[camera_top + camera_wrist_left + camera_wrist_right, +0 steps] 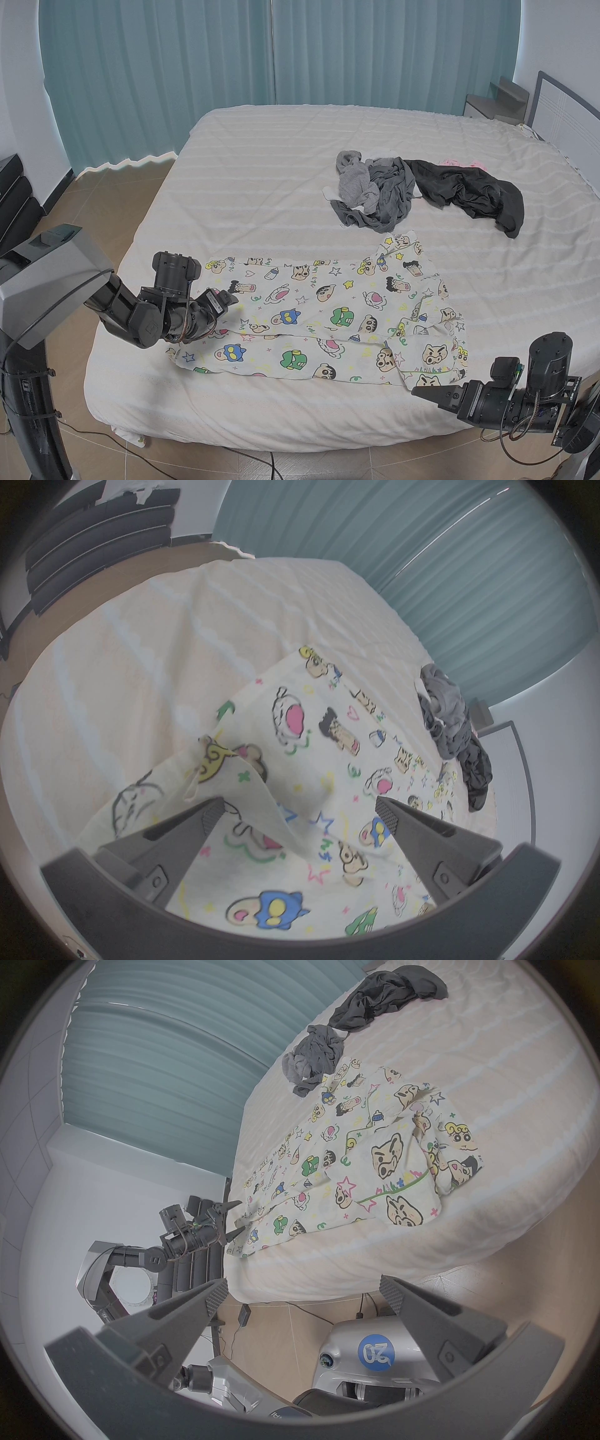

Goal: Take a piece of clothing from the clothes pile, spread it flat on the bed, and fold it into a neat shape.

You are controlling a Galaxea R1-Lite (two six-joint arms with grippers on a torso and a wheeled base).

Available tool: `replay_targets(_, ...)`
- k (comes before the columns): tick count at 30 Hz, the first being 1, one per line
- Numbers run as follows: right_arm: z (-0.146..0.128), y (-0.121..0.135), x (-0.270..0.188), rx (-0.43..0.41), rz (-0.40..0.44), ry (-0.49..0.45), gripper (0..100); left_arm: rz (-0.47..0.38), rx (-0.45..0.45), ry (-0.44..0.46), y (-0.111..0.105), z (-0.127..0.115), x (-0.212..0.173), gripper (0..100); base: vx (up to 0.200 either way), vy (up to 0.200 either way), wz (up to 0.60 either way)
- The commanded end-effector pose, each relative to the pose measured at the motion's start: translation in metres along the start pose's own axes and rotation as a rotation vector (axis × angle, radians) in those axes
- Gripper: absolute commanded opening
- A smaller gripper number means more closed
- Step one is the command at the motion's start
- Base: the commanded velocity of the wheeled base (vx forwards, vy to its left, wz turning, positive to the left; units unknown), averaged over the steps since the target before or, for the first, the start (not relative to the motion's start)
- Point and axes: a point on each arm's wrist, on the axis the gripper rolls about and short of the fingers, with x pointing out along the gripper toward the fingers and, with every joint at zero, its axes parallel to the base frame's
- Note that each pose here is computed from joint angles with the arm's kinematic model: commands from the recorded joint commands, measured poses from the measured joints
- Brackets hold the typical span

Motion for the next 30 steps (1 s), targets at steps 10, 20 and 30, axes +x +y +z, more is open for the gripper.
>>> replay_targets(10, -0.004, -0.005, 0.000, 0.006, -0.036, 0.011, 100, -0.097, -0.105, -0.318, -0.023, 0.072, 0.017, 100, 0.000, 0.000, 0.00)
replay_targets(20, -0.007, -0.008, 0.005, 0.007, -0.066, 0.019, 100, -0.061, -0.160, -0.315, 0.010, 0.086, -0.041, 100, 0.000, 0.000, 0.00)
replay_targets(30, -0.026, -0.024, 0.036, 0.041, -0.234, 0.042, 100, -0.089, -0.286, -0.131, 0.047, 0.017, -0.144, 100, 0.000, 0.000, 0.00)
